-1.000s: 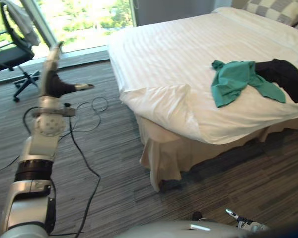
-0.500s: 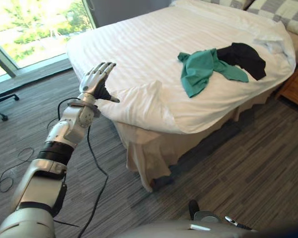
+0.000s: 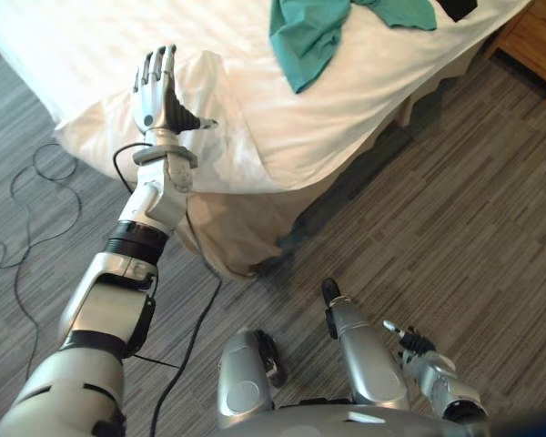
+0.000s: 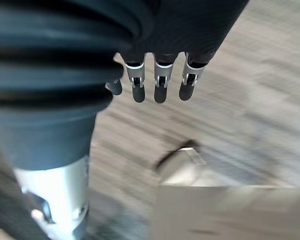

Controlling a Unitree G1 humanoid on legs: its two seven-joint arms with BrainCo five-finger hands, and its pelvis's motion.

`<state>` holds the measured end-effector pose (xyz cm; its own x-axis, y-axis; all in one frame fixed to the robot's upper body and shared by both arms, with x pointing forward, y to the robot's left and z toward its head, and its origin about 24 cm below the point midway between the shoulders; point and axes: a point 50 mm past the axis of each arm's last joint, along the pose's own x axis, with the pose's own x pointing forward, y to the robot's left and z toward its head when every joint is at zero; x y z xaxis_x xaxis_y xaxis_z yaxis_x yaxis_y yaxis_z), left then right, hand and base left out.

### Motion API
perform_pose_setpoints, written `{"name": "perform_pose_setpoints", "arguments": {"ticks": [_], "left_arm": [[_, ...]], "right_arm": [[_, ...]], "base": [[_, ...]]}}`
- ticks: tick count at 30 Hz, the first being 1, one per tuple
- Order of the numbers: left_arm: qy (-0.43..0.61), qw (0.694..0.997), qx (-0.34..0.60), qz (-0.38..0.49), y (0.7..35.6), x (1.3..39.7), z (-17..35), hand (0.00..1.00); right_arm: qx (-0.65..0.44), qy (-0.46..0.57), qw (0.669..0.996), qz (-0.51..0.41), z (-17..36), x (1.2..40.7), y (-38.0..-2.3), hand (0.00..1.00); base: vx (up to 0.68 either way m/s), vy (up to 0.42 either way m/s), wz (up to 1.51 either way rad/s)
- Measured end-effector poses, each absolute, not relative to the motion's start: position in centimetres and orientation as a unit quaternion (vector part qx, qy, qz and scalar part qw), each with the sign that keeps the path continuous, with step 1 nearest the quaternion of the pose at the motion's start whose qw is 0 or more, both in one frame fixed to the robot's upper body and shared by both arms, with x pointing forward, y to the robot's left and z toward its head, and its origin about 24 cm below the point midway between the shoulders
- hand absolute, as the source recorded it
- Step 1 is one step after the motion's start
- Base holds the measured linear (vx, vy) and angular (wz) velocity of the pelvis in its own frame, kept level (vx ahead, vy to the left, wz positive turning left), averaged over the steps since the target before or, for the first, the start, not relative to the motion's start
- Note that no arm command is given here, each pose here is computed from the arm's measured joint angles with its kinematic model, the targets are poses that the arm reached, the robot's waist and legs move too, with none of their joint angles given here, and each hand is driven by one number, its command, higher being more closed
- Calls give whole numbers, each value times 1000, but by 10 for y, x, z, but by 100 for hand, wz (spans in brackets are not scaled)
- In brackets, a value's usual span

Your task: Tidy the bed and pick cloth on bed and put in laundry

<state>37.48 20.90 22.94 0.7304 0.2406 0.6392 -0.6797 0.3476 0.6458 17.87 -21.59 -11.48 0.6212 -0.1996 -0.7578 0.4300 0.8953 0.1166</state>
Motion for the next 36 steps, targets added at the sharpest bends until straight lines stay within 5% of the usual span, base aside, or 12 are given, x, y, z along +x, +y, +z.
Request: {"name": "perform_pose_setpoints", "arguments": {"ticks": [8,16,17,23,36], "left_arm": [[-211,786,437,382,205,376,262,0],[-163,841,380,350,196,384,256,0],[-172,850,381,321,192,386,257,100],[-154,896,415,20,144,399,248,100],[-65,851,491,-174,131,399,254,100]], "right_arm": [[200,341,892,-218,-101,205,-198,0],[199,297,903,-238,-84,227,-208,0],[199,296,903,-239,-82,232,-207,0],[199,305,895,-257,-73,244,-211,0],[182,303,893,-279,-74,231,-241,0]], "base": [[111,129,3],[48,49,0],[-9,9,-3],[-11,-5,-9],[75,-4,2]]}}
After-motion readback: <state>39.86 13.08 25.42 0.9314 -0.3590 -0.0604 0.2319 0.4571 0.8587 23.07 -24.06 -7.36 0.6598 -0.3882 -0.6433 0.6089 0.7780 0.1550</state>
